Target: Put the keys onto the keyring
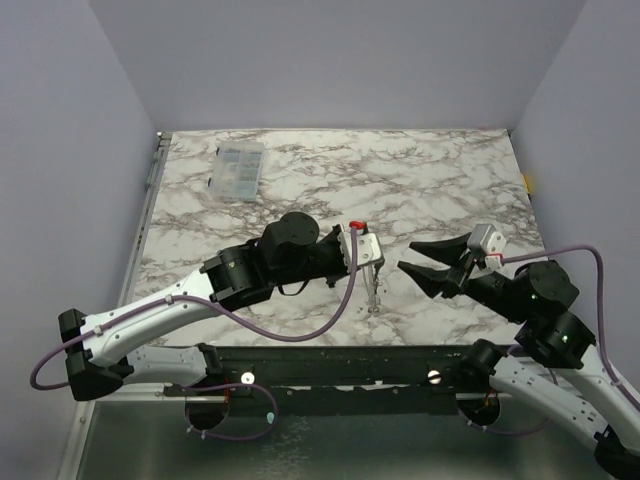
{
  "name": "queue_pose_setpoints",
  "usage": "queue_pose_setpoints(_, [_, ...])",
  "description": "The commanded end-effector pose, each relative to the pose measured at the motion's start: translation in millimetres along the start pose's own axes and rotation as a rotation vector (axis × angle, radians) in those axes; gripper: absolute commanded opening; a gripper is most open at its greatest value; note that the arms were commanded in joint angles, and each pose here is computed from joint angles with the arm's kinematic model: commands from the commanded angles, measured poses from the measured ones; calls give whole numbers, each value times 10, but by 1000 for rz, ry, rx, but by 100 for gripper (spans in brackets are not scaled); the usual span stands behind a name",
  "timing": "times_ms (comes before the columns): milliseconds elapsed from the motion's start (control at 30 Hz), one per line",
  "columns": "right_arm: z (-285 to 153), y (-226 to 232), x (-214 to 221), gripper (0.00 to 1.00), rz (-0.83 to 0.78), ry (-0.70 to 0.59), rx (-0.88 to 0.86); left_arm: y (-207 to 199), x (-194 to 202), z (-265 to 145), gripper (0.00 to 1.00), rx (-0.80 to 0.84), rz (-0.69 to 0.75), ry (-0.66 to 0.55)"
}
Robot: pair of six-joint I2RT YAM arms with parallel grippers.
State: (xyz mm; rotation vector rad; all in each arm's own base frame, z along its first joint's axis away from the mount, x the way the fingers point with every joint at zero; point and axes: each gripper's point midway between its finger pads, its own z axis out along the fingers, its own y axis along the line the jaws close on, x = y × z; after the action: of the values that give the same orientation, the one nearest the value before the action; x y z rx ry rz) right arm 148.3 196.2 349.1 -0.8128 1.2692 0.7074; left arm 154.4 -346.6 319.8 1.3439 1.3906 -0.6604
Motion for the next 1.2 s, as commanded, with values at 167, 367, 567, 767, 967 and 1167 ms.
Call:
queue_pose_setpoints(167, [211, 158, 70, 46, 271, 45, -46, 162, -201, -39, 0, -126, -39, -173])
queue_pose_setpoints(367, [353, 159, 154, 46, 294, 65, -54, 172, -239, -38, 0, -138, -45, -216])
queue_pose_setpoints(567, [445, 102, 259, 40, 307, 111, -23, 200, -242, -43, 0, -158, -41, -231])
queue_pose_setpoints(767, [461, 143, 260, 23, 306, 100, -48, 198, -233, -85, 0, -165, -32, -247])
queue_pose_setpoints(967, [466, 132, 240, 7, 302, 78, -44, 196, -273, -128, 0, -170, -30, -284])
queue_pose_setpoints(1167, [473, 156, 245, 9, 295, 73, -61, 153, -364, -233, 0, -158, -29, -355])
